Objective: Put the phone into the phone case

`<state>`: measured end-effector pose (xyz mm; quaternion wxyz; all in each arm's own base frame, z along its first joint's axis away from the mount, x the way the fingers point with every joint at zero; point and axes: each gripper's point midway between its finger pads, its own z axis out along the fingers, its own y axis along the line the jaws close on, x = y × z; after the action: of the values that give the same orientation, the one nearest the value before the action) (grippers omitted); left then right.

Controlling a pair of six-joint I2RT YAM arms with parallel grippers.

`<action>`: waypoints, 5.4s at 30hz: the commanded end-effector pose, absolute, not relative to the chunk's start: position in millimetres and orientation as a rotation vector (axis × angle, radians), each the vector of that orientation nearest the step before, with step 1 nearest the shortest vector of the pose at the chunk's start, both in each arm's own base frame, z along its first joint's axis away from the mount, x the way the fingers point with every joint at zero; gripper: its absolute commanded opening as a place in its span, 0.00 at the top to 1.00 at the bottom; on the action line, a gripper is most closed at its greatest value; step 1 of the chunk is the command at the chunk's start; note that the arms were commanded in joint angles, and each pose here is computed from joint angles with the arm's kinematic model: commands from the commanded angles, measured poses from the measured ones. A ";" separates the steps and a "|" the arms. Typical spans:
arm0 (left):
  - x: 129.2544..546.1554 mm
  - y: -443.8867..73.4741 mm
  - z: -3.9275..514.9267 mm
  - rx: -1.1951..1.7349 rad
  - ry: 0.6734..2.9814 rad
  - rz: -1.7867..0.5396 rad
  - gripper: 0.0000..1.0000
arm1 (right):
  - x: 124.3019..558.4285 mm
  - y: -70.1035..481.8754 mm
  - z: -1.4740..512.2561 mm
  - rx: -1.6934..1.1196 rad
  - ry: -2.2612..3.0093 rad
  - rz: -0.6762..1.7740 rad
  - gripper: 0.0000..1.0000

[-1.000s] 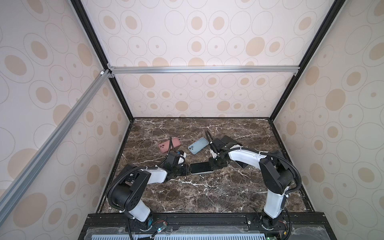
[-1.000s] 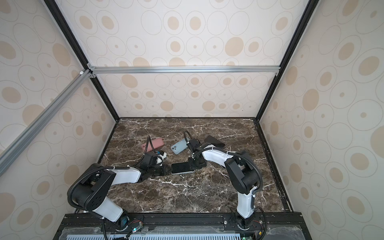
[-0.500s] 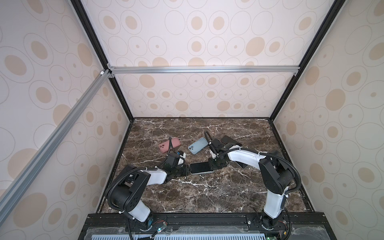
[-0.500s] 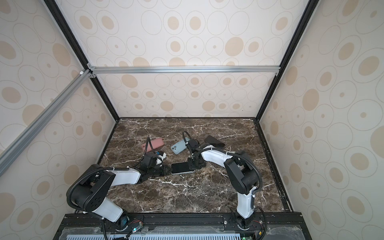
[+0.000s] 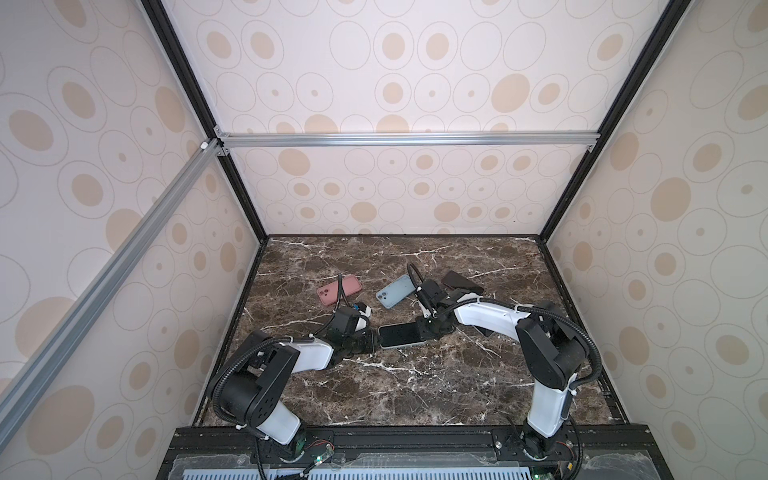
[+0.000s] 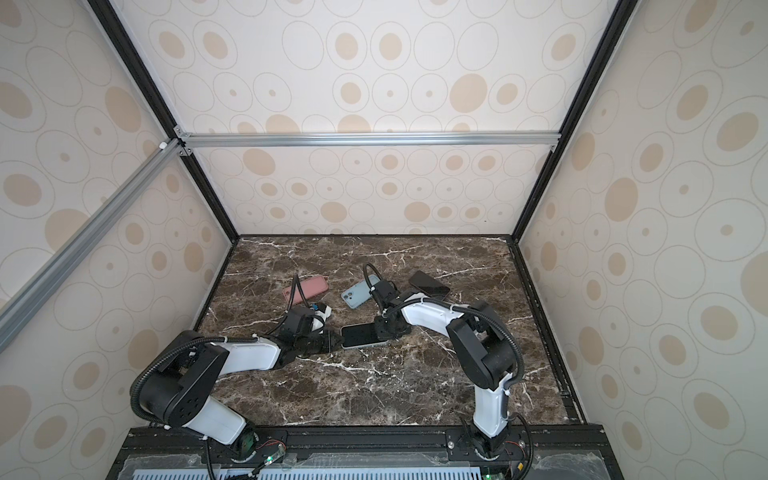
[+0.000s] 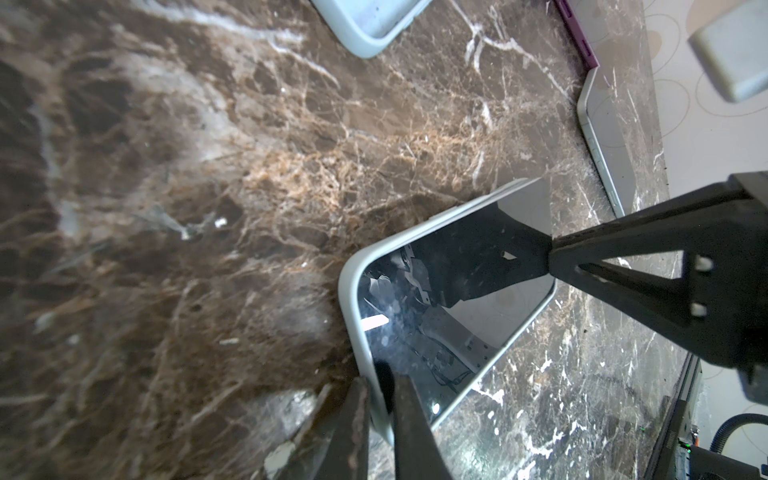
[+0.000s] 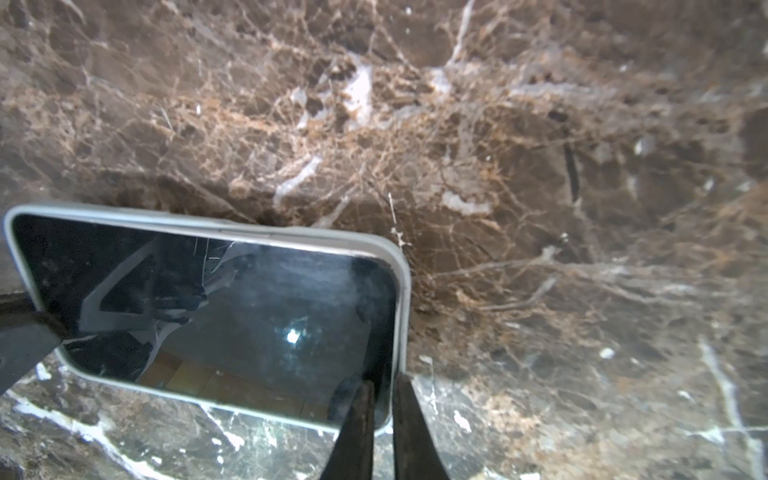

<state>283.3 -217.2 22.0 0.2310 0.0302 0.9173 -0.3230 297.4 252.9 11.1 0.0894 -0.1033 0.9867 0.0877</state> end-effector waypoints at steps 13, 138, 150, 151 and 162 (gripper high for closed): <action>273.9 -216.9 17.7 0.145 2.567 -0.835 0.82 | 256.1 233.3 3.0 -0.480 3.049 0.193 0.76; 282.5 -146.6 90.4 -0.003 2.374 -0.508 0.00 | 335.8 278.9 75.9 -1.454 2.330 0.228 0.01; 273.6 -131.9 93.2 -0.067 2.347 -0.480 0.00 | 325.5 298.5 41.1 -1.650 2.343 0.230 0.01; 273.3 -131.1 93.4 -0.072 2.343 -0.479 0.00 | 324.0 300.4 39.0 -1.662 2.352 0.240 0.01; 273.0 -135.5 107.2 -0.086 2.292 -0.547 0.00 | 310.1 302.9 22.5 -1.729 2.368 0.310 0.00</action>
<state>272.3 -136.2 100.8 0.3761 -0.0235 0.9031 -0.2059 324.1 304.8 31.4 0.1267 -0.5671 0.8086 0.0928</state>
